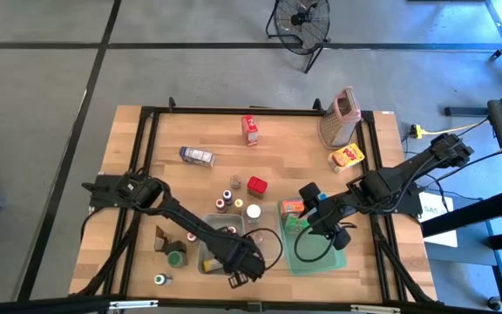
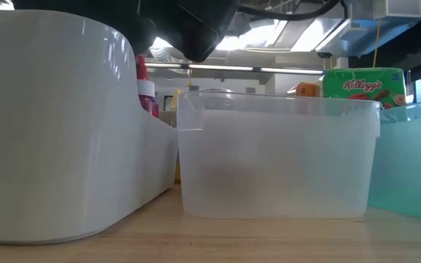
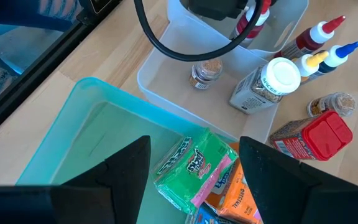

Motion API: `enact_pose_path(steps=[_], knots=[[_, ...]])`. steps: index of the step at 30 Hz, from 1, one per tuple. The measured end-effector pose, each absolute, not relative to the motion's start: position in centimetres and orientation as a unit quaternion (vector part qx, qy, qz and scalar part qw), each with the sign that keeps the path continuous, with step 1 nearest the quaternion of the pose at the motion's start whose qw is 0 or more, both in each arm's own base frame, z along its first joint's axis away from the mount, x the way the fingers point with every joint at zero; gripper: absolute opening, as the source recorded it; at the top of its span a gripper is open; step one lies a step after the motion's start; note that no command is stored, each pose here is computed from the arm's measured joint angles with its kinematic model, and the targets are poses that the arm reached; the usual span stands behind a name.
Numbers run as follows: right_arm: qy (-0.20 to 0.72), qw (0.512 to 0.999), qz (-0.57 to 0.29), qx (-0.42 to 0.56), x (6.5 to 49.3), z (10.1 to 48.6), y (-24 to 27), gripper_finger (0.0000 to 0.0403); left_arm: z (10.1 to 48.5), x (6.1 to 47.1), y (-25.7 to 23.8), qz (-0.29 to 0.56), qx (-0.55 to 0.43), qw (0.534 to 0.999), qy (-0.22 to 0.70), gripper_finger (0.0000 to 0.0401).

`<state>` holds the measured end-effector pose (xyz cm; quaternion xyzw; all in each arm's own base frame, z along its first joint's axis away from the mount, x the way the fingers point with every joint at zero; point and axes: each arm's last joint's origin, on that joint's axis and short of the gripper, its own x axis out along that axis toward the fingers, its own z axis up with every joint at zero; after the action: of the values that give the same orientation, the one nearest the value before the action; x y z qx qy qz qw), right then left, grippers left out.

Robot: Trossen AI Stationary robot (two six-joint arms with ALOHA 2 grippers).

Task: Pick & Place Kitchen Items
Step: Adjust the yellow food coloring bottle in the gray bin

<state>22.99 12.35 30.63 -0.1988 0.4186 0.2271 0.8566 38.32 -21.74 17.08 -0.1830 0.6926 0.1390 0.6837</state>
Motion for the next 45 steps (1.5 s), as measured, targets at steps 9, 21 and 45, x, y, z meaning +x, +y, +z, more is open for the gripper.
enact_pose_path(steps=[9, 21, 45], knots=[[0.419, 0.857, 0.227, -0.199, 23.0, 30.6, 12.3, 0.0248, 15.5, 38.5, -21.9, 0.154, -0.162, 0.682, 0.697, 0.0150], [0.419, 0.857, 0.227, -0.199, 23.0, 30.6, 12.3, 0.0248, 15.5, 38.5, -21.9, 0.149, -0.165, 0.682, 0.697, 0.0118], [0.419, 0.857, 0.227, -0.199, 23.0, 30.6, 12.3, 0.0248, 15.6, 38.7, -22.1, 0.141, -0.174, 0.686, 0.692, 0.0072]])
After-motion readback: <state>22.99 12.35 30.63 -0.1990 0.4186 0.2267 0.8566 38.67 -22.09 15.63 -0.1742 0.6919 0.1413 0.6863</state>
